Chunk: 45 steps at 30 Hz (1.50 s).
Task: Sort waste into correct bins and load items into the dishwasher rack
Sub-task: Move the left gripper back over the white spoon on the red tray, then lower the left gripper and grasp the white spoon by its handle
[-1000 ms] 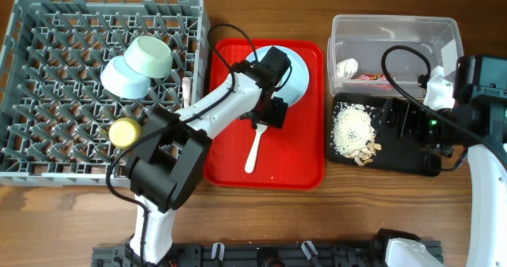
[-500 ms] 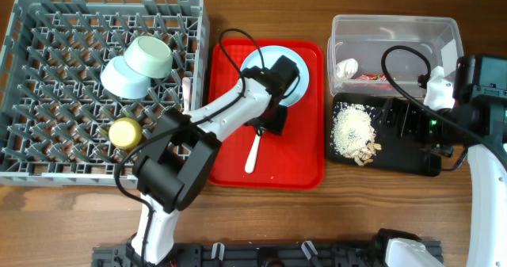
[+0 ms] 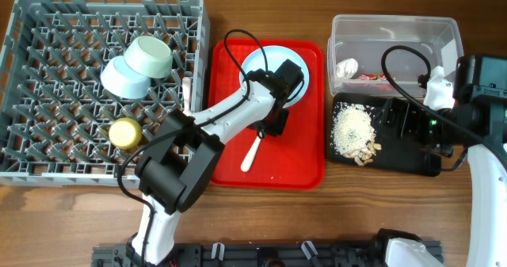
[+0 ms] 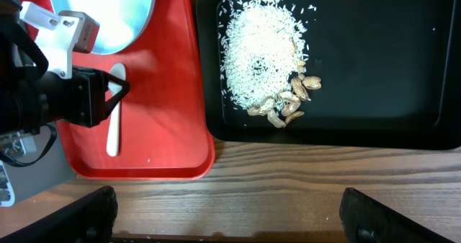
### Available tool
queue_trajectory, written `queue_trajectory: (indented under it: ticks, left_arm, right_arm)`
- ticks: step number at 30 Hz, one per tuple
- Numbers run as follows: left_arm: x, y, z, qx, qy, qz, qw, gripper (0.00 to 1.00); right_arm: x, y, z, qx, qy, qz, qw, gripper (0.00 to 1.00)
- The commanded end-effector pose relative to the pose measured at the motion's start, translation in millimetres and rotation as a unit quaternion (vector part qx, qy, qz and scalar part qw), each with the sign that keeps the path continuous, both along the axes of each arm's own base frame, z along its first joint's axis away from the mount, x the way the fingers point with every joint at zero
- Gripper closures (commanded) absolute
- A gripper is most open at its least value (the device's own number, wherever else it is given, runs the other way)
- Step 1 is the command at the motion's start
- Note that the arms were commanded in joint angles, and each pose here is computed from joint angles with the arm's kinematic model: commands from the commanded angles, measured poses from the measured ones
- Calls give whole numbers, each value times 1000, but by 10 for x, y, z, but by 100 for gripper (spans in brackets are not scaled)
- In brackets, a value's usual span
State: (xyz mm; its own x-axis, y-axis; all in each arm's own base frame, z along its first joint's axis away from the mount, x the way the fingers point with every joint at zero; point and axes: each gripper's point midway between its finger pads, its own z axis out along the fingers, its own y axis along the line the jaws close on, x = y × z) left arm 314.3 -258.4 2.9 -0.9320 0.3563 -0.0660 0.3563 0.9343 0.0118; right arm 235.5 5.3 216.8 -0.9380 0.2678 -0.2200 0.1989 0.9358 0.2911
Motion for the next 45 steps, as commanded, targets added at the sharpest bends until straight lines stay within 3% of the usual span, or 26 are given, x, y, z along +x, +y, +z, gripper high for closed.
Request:
queue_trajectory:
  ticks: [1,11,24,26,27,30,45]
  left_arm:
    - [-29,42,-109,16,8,0,1000,65]
    - [-99,105,-15,24,18,4,1000,72]
    - [39,197,1024,-42,-78,21,996,70]
    - [46,215,1058,-44,-81,24,996,64]
    - [45,216,1051,-43,-80,24,996,55]
    - [47,198,925,-34,-69,22,997,48]
    - [-11,72,-108,30,-2,1,1000,41]
  right_arm:
    - [1,-4,12,-3,-4,8,1000,0]
    - [1,-5,12,-3,-4,8,1000,0]
    - [-6,-4,10,-3,-3,8,1000,0]
    - [-5,-3,10,-3,-3,9,1000,0]
    - [-6,-4,10,-3,-3,8,1000,0]
    - [-5,-4,10,-3,-3,8,1000,0]
    - [2,-4,12,-3,-4,9,1000,0]
